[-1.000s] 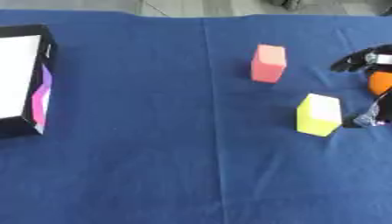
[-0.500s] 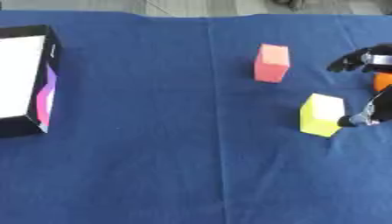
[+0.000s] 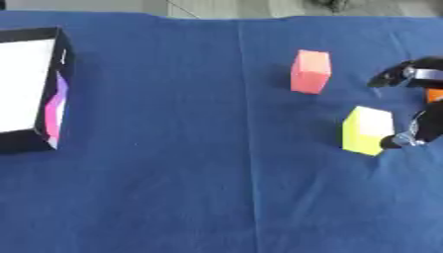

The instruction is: Pick up the objects with one hand, pass them to the other hand, and then place them into the box on the other side of the table.

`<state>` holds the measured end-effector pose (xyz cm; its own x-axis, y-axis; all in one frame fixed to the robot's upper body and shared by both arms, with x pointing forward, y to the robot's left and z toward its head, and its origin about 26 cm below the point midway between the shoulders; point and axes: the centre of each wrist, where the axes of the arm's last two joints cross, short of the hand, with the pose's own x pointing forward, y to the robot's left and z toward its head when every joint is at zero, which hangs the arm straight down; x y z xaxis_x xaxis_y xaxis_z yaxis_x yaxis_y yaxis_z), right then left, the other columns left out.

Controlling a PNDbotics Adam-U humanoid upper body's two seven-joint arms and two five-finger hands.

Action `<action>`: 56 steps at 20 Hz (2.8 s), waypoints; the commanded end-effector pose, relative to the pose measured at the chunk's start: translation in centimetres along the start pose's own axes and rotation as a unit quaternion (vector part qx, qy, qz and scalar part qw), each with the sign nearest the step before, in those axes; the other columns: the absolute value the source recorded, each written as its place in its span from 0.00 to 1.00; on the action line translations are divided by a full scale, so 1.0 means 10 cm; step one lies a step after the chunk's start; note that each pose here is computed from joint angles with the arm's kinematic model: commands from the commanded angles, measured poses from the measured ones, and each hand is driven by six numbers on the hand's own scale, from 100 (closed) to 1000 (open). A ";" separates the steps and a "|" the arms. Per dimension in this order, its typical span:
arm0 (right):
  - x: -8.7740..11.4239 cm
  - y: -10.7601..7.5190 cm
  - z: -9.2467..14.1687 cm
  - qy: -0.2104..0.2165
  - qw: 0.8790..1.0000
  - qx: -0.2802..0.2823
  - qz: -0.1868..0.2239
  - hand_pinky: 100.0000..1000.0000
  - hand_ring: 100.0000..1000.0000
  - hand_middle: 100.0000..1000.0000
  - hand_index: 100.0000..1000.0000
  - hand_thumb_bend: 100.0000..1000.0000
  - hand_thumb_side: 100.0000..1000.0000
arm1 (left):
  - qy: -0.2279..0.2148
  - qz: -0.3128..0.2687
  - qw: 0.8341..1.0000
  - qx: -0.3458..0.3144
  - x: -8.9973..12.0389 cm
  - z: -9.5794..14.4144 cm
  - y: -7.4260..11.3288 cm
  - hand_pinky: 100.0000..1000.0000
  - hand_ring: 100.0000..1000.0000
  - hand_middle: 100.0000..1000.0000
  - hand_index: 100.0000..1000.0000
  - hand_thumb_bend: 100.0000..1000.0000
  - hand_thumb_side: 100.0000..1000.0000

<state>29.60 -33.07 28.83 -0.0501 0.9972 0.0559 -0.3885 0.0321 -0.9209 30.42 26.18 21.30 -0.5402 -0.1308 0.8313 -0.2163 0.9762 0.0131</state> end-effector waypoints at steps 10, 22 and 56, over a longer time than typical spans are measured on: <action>-0.09 0.08 -0.16 0.053 0.998 0.009 -0.018 0.89 0.89 0.80 0.85 0.51 0.12 | -0.019 -0.004 1.000 -0.013 0.10 -0.03 0.01 0.77 0.68 0.75 0.90 0.10 0.89; -0.13 0.16 -0.27 0.067 0.997 -0.011 -0.039 0.84 0.79 0.58 0.68 0.29 0.04 | -0.014 -0.004 1.000 -0.018 0.09 -0.01 -0.01 0.77 0.68 0.75 0.90 0.10 0.89; 1.10 0.09 -0.20 -0.168 0.866 -0.364 -0.298 0.77 0.53 0.37 0.47 0.00 0.00 | -0.134 -0.220 0.951 -0.171 1.02 -0.60 0.08 0.78 0.72 0.76 0.91 0.00 0.79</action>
<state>30.83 -22.57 27.36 -0.3204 0.7213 0.6140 0.2026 0.6854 -0.6994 30.27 26.51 31.94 -0.6547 -0.4870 0.5781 -0.1998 0.8490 0.4891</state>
